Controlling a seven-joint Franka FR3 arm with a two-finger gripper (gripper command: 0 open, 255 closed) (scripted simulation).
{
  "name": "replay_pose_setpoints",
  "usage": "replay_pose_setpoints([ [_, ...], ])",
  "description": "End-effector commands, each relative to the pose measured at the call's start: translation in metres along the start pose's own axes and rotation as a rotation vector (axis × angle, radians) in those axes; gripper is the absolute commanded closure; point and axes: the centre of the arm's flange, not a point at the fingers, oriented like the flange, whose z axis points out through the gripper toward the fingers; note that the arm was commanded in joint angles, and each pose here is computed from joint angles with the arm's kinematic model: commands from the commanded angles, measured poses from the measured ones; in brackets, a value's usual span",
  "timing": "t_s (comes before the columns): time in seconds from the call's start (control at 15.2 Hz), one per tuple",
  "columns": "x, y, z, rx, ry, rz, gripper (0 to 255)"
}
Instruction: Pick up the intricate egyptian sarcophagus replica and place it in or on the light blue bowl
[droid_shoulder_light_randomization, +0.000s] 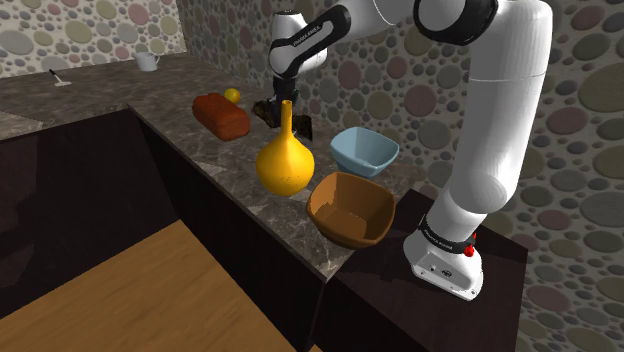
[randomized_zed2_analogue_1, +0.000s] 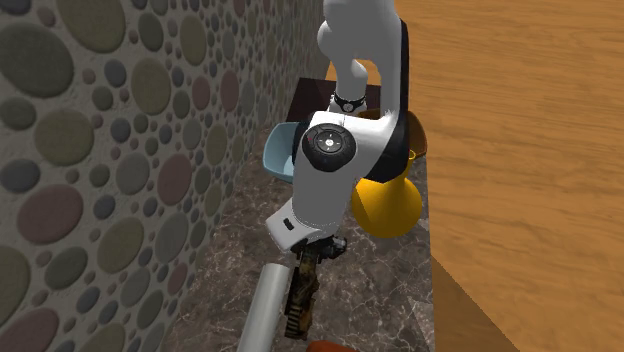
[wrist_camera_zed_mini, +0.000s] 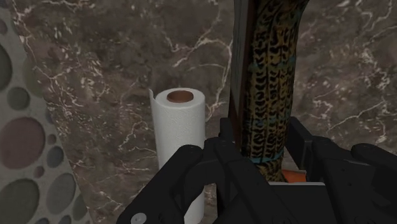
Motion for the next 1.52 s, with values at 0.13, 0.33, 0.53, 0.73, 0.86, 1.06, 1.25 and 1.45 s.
replay_pose_setpoints([
  [0.13,0.002,0.002,-0.023,0.0,0.001,0.0,255],
  [0.33,0.004,0.003,-0.039,0.0,0.001,0.0,255],
  [0.53,0.005,0.004,-0.054,0.0,0.001,0.0,255],
  [0.73,0.007,0.005,-0.07,0.0,0.001,0.0,255],
  [0.86,0.008,0.006,-0.081,0.0,0.001,0.0,255],
  [1.06,0.01,0.007,-0.096,0.0,0.001,0.0,255],
  [1.25,0.012,0.008,-0.112,0.0,0.001,0.0,255],
  [1.45,0.013,0.009,-0.126,0.0,0.001,0.0,255],
])
